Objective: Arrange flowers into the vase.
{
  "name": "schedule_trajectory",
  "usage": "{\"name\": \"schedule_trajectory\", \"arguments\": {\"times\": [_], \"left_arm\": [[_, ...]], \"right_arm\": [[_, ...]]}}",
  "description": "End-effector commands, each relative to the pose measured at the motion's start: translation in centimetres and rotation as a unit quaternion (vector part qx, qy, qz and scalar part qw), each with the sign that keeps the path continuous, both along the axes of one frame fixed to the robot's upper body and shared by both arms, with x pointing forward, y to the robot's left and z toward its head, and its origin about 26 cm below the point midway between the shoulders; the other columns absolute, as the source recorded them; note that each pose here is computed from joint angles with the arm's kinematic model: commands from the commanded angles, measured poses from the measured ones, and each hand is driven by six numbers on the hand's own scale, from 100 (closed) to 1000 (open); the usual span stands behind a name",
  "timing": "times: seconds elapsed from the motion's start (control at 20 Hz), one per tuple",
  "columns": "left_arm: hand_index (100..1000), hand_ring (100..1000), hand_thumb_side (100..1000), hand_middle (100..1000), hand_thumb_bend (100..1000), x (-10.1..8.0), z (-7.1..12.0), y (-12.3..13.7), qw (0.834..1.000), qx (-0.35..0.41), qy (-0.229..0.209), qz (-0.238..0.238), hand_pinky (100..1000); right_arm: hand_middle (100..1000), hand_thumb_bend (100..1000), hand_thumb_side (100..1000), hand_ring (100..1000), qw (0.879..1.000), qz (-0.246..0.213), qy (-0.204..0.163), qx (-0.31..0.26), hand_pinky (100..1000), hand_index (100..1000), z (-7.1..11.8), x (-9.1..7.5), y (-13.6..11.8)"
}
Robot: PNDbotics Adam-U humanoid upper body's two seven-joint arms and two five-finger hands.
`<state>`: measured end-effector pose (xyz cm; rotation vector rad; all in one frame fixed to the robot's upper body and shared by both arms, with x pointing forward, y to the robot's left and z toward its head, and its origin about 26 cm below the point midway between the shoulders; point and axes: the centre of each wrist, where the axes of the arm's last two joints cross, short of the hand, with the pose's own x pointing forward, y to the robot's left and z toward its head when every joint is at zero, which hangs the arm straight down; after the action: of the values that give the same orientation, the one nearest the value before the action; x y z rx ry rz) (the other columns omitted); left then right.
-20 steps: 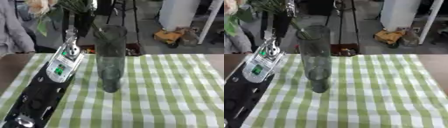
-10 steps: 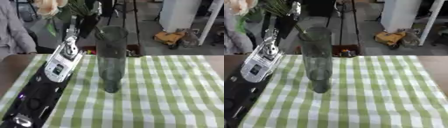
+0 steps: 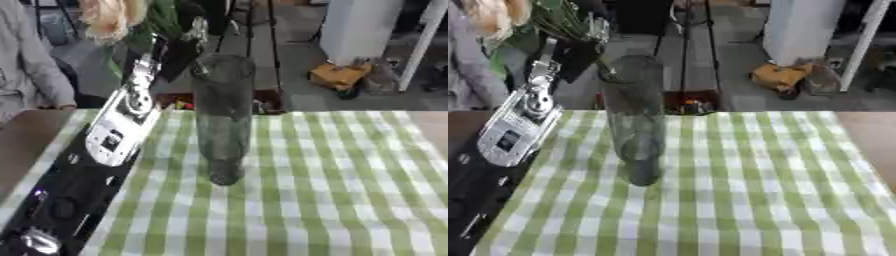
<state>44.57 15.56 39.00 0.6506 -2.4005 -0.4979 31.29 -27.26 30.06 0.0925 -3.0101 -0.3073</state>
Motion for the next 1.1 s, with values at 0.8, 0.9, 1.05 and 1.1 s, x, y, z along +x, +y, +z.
{"name": "schedule_trajectory", "arguments": {"times": [0.8, 0.9, 1.05, 1.1], "left_arm": [[969, 1000, 745, 959, 100, -0.64, 1.45, 0.97, 0.997, 0.061, 0.053, 0.002, 547], [971, 1000, 744, 964, 100, -0.71, 1.57, 0.92, 0.996, 0.073, 0.058, 0.001, 554], [981, 1000, 748, 977, 100, -0.73, 1.65, 0.76, 0.993, 0.093, 0.068, -0.001, 576], [987, 1000, 752, 980, 100, -0.72, 1.68, 0.72, 0.992, 0.1, 0.073, -0.004, 582]], "right_arm": [[722, 100, 873, 746, 1.0, -0.007, -0.006, 0.001, 655, 787, 0.31, -0.39, -0.14], [722, 100, 869, 746, 1.0, -0.007, -0.004, 0.001, 655, 787, 0.23, -0.39, -0.16], [722, 100, 864, 746, 1.0, -0.009, -0.001, 0.0, 655, 787, 0.15, -0.39, -0.18], [722, 100, 864, 746, 1.0, -0.009, -0.001, 0.0, 655, 787, 0.12, -0.39, -0.18]]}}
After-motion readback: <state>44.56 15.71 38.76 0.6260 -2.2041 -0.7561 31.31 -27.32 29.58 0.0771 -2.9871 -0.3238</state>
